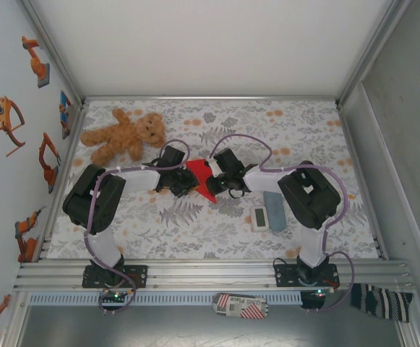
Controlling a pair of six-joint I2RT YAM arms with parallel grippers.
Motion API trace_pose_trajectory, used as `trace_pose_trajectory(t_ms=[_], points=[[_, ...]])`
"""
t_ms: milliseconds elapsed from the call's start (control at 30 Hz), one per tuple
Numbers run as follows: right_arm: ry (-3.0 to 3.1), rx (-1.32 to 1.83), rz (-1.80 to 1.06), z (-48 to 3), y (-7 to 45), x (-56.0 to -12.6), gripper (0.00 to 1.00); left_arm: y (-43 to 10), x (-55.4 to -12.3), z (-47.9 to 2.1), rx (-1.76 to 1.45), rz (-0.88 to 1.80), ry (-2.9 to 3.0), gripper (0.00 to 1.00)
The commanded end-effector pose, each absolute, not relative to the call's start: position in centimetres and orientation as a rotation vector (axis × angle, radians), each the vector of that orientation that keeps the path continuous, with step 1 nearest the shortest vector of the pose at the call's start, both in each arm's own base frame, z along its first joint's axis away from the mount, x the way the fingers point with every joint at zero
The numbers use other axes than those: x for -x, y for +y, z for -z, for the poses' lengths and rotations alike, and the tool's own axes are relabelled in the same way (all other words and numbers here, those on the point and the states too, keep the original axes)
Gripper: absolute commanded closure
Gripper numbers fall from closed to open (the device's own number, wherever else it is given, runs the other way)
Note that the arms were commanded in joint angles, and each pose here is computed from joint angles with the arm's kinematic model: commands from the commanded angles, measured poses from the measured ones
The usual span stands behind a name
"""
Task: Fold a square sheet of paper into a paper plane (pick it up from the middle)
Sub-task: Third fold the triangle at the center of the table.
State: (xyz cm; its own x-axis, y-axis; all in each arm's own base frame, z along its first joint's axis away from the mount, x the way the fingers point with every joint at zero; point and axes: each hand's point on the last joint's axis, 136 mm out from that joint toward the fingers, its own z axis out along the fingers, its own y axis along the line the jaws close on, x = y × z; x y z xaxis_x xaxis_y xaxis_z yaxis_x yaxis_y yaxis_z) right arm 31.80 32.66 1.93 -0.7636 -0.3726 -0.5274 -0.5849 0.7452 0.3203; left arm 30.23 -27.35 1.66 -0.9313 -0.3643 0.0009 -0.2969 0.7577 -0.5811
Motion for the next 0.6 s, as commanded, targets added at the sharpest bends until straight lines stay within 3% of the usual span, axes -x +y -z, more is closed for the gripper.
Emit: trace_pose_trajectory(t_ms=[0, 467, 567], points=[[2.6, 0.717, -0.622, 0.1, 31.6, -31.2, 1.0, -26.7, -29.4, -0.6, 0.581, 0.841, 2.887, 0.84], [2.568, 0.663, -0.643, -2.2, 32.1, -32.0, 1.0, -25.6, -28.7, 0.6, 0.628, 0.737, 2.942, 0.84], [2.554, 0.622, -0.638, -3.6, 32.0, -32.6, 0.93, -25.2, -28.5, 0.9, 0.641, 0.707, 2.955, 0.84]])
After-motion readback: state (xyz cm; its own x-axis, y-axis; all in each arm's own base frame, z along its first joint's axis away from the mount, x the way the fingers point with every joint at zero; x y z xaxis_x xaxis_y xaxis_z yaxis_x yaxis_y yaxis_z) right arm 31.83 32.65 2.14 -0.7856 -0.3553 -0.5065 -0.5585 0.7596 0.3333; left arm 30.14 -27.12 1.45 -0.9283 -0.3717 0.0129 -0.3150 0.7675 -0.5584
